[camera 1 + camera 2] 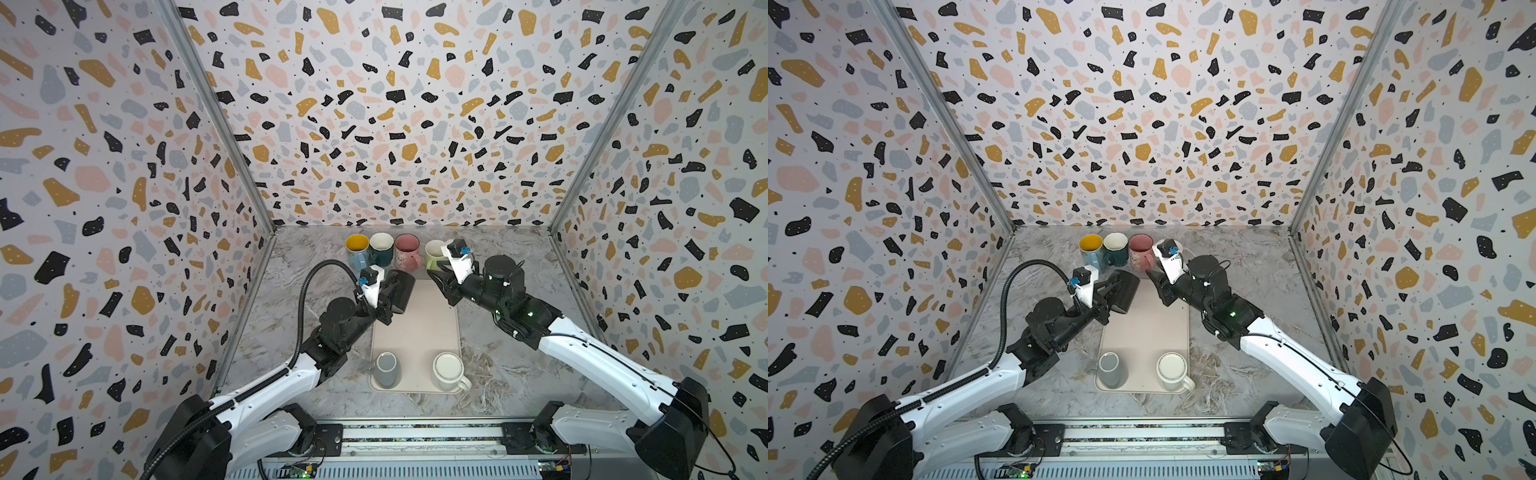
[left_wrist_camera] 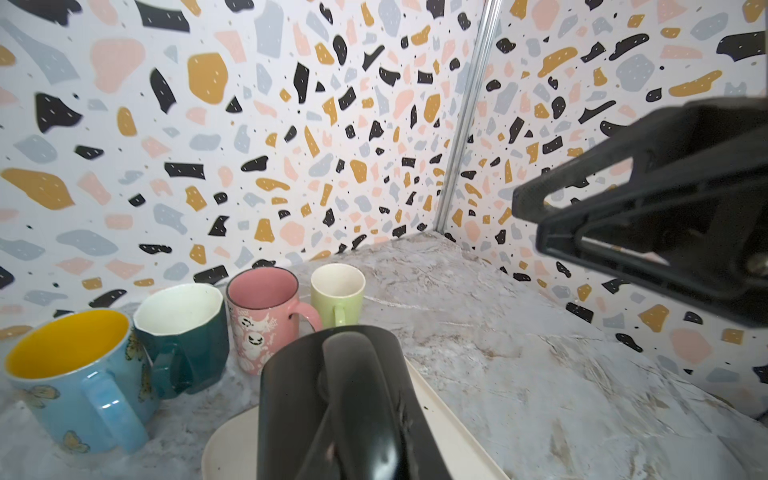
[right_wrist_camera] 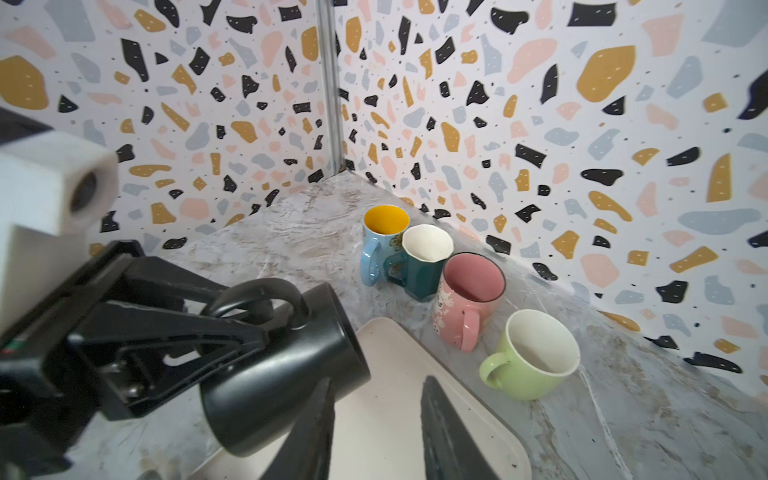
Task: Turn the mug right side up
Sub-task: 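Raise the black mug with the left gripper while the right gripper reaches toward it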
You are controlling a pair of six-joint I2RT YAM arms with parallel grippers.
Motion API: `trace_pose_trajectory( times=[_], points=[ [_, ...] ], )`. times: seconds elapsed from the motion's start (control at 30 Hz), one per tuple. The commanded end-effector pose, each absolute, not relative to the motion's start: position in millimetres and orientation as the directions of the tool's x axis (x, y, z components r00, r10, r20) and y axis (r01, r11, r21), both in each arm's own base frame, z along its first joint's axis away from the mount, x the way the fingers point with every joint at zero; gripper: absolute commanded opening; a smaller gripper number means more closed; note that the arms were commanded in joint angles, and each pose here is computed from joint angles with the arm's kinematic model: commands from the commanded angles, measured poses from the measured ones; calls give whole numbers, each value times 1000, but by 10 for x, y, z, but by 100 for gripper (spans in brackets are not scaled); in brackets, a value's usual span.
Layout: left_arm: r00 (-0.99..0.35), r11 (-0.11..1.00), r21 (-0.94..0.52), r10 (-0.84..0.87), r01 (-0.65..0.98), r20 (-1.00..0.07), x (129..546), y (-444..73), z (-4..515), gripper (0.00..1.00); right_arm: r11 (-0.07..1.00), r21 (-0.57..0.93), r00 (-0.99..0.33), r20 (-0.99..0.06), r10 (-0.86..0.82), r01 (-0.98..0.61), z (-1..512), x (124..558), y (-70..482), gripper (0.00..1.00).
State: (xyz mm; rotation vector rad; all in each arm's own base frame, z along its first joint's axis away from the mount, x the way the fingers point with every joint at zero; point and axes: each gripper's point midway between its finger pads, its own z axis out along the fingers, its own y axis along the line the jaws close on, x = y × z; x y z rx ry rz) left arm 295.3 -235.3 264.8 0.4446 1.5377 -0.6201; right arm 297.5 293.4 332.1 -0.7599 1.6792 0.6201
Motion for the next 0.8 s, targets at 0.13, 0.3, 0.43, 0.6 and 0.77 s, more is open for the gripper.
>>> trace_pose_trajectory(
  times=[0.13,0.3,0.43,0.6,0.77],
  points=[
    [327,821,-7,-235,571,-915,2786,-2164,3504,0,454,249,-360,-916,-176,-856,3513,2826,3113,35],
    [421,854,67,-185,516,-888,2714,-2184,3534,0,353,384,-468,-862,-193,-853,3607,2781,3168,32],
    [496,888,140,-109,438,-862,2654,-2199,3531,0,287,471,-535,-816,-216,-834,3661,2721,3185,30],
    [559,930,183,-28,318,-829,2604,-2198,3496,0,245,545,-593,-776,-216,-802,3730,2679,3165,30],
    [609,965,210,73,156,-790,2573,-2180,3480,0,240,595,-641,-728,-242,-767,3672,2634,3159,31]
  ],
)
